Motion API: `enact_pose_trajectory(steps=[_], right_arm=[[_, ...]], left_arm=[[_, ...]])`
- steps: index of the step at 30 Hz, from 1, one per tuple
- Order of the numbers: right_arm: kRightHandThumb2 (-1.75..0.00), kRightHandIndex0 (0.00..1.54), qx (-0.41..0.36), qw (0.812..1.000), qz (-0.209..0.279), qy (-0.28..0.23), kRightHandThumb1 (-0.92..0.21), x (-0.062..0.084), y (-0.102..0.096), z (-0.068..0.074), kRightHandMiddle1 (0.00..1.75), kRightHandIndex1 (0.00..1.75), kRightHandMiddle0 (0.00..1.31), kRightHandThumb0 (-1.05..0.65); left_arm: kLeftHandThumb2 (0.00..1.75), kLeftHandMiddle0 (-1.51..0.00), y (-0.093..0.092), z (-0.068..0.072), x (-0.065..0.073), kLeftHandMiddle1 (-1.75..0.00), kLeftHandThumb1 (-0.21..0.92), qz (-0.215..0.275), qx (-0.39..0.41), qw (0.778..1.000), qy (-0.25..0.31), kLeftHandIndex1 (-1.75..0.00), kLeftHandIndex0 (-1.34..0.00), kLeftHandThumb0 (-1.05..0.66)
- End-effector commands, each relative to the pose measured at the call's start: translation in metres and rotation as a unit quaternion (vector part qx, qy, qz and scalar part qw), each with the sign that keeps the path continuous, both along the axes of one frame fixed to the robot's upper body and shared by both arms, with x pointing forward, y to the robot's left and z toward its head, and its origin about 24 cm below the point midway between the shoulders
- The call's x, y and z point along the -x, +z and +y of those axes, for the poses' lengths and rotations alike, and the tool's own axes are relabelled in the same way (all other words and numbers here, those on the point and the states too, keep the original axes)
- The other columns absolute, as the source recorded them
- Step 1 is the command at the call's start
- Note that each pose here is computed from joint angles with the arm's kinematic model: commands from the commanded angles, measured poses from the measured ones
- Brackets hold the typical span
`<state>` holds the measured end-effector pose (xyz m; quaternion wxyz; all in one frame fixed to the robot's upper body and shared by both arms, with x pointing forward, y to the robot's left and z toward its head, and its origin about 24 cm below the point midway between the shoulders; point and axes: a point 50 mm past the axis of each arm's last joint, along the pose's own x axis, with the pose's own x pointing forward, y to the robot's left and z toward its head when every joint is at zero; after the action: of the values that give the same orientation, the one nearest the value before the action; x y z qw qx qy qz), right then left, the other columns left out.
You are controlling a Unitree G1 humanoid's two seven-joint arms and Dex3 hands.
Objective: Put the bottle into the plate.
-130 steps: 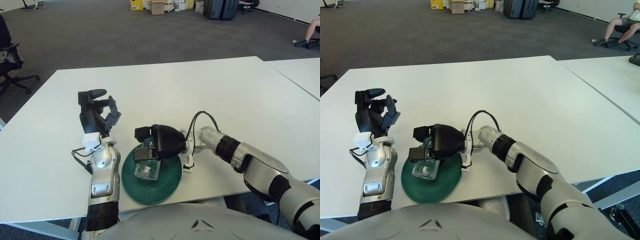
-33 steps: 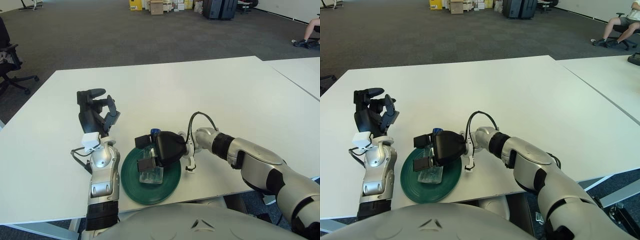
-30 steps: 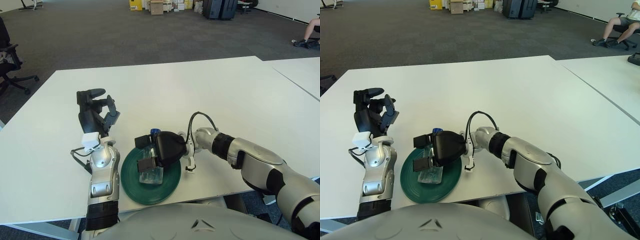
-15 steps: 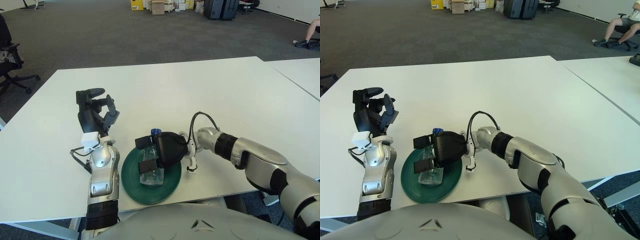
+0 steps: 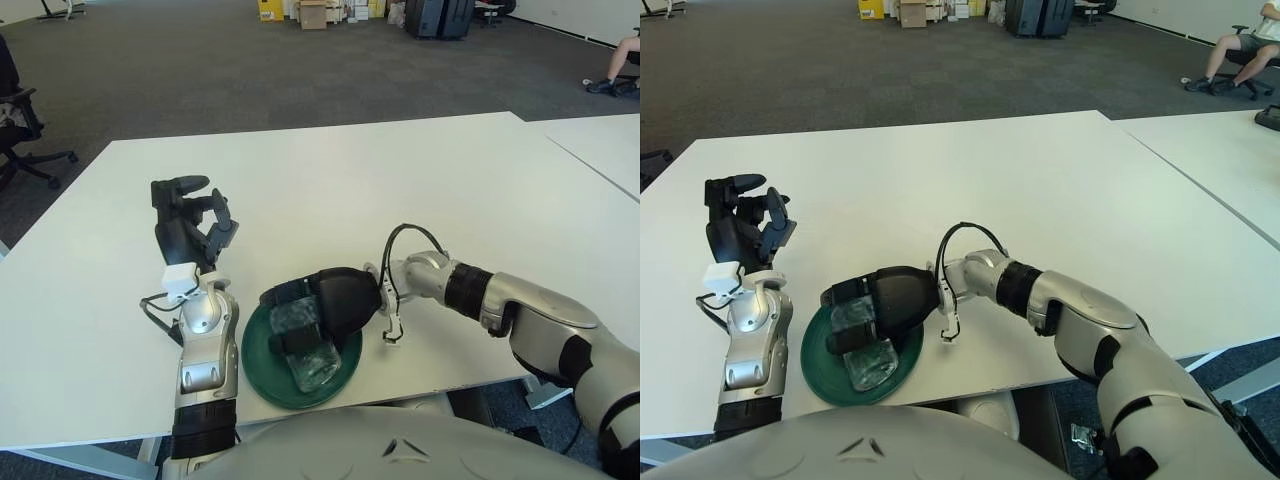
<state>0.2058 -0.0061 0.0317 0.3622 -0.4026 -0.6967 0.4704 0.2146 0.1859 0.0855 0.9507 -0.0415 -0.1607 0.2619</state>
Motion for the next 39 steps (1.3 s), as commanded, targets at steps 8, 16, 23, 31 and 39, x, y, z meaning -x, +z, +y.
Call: enact_pose_trajectory(steps=[8,16,23,31,39], right_arm=[[-1.07,0.11,0.011,1.0,-0.015,-0.022,-0.92,-0.008,0.009,-0.004,0.19,0.01,0.0,-0.89],[-1.06,0.04,-0.016,0.999,0.015,-0.036,-0.92,-0.011,0.012,-0.006,0.01,0.0,0.0,-0.9],[-1.07,0.0,-0.035,0.998,0.028,-0.042,-0.92,-0.013,0.014,-0.006,0.0,0.0,0.0,-0.92],[-1.1,0.0,-0.059,0.995,0.045,-0.062,-0.92,-0.019,0.018,-0.009,0.0,0.0,0.0,-0.93],[-1.09,0.0,-0.11,0.986,0.075,-0.098,-0.92,-0.034,0.03,-0.016,0.01,0.0,0.01,-0.93]], left_arm=[[0.8,-0.43,0.003,-0.002,-0.003,-1.59,0.72,-0.011,0.01,1.0,0.003,-1.75,-0.32,-0.39],[0.8,-0.42,0.003,-0.001,-0.003,-1.59,0.72,-0.007,0.01,1.0,0.001,-1.75,-0.32,-0.39],[0.8,-0.42,0.003,-0.001,-0.003,-1.59,0.72,-0.01,0.012,1.0,0.0,-1.75,-0.32,-0.39],[0.8,-0.42,0.003,-0.001,-0.003,-1.58,0.72,-0.008,0.017,1.0,0.001,-1.75,-0.32,-0.39],[0.77,-0.42,0.003,-0.001,-0.003,-1.58,0.74,-0.008,0.024,1.0,0.001,-1.75,-0.31,-0.38]])
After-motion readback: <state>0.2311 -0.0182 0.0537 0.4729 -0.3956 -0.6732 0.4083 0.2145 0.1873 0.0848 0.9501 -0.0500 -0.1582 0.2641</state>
